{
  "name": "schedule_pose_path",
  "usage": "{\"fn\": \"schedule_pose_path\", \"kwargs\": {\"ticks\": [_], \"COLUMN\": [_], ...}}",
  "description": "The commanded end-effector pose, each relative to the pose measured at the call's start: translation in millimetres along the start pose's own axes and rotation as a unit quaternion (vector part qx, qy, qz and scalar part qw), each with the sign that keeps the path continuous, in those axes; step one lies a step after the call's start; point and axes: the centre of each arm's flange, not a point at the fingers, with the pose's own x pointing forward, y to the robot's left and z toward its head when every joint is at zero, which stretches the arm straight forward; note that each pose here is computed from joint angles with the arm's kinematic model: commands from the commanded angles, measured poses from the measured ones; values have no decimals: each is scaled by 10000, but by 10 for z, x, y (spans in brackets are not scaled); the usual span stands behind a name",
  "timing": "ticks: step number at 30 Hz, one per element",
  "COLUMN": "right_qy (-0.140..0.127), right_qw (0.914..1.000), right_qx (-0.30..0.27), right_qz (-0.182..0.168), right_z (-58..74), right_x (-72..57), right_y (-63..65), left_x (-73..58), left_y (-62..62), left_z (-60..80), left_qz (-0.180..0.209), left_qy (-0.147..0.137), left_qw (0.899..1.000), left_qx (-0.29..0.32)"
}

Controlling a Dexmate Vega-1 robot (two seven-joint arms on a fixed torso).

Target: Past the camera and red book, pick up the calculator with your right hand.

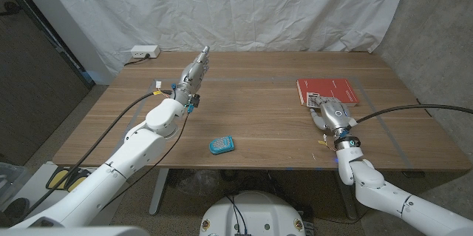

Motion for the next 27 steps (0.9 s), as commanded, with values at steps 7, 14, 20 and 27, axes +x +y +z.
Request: {"fn": "schedule_pose_path", "kwargs": {"ticks": [7, 14, 20, 27], "right_qy": [31, 43, 34, 41], "right_qw": [9999, 9997, 9996, 9993], "right_qx": [83, 132, 162, 216], "right_qz": [-132, -208, -221, -306], "right_z": [-20, -35, -37, -69], "right_x": [69, 80, 91, 123], "right_y": [12, -2, -5, -4], "left_x": [47, 71, 90, 110], "left_y": [-23, -17, -12, -10], "left_z": [5, 3, -25, -26], "left_qz": [-41, -50, -50, -51], "left_qy": [41, 45, 48, 26], "left_qw": [10000, 10000, 10000, 10000], "left_qx": [39, 29, -17, -29]}}
